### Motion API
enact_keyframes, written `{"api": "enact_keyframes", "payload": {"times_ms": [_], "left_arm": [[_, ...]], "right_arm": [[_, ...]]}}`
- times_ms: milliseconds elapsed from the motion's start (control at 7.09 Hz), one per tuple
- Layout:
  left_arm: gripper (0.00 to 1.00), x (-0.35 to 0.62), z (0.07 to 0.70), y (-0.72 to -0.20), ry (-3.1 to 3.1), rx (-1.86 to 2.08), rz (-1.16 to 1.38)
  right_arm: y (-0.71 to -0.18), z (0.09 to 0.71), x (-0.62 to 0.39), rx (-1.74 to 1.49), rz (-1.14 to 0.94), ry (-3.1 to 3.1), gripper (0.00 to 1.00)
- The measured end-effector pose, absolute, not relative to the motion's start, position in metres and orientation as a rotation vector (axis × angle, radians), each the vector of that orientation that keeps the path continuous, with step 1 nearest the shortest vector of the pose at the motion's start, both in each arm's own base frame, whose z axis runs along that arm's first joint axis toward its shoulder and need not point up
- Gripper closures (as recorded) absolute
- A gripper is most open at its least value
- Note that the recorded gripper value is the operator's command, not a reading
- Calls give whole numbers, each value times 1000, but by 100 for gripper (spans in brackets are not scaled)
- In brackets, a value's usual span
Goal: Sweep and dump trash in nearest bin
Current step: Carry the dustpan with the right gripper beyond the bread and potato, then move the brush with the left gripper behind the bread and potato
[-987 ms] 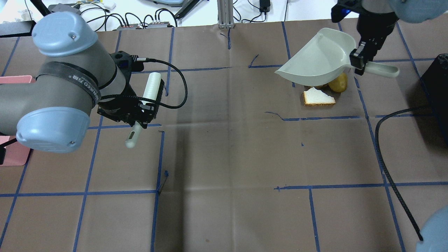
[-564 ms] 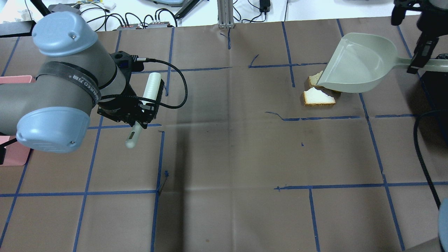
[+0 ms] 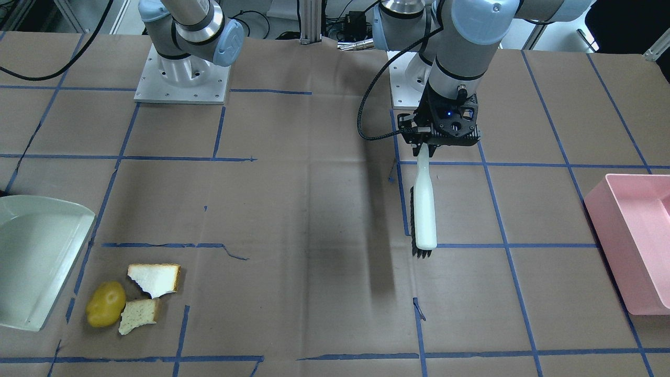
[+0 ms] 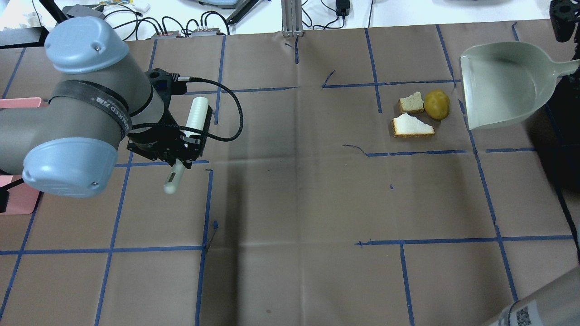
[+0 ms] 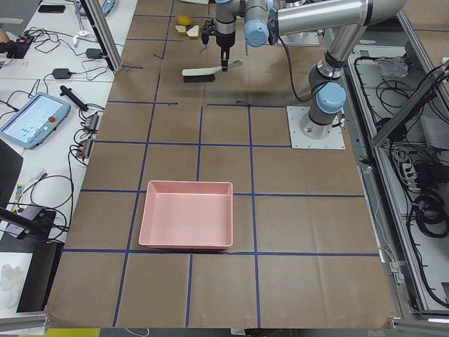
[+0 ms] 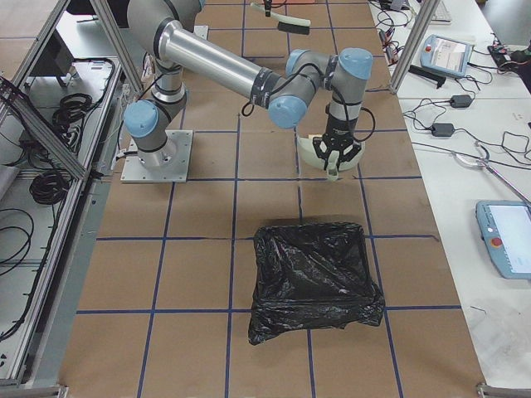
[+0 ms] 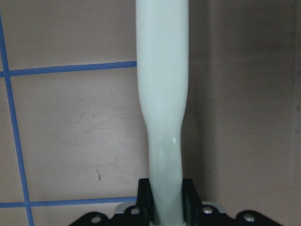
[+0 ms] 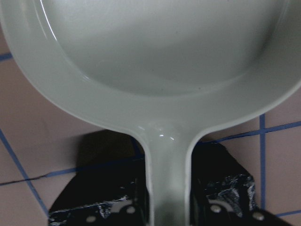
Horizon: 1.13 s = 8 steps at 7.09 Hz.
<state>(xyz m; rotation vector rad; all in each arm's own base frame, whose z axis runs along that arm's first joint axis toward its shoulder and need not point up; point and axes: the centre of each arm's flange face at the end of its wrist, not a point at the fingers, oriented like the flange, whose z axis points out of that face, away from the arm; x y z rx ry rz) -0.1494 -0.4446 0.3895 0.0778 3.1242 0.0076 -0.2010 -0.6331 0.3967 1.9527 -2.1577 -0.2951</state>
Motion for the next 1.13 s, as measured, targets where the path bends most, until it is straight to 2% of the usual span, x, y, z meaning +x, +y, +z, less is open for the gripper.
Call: {"api": "enact_keyframes", "payload": {"times_ms": [564,846,1128], "left_arm": [[100,-178,376,-442,3134,-48,53],[100,-214,357,-442,3128,-75,87],[99,-275,330,-450,3139,43,-1]], "right_arm": [[-681,348,-246,2160,-245,-1954,100],[-697,315,-253,2157,-223,-1955,100],[-699,296,-249,2121,-190,-2015,100]]}}
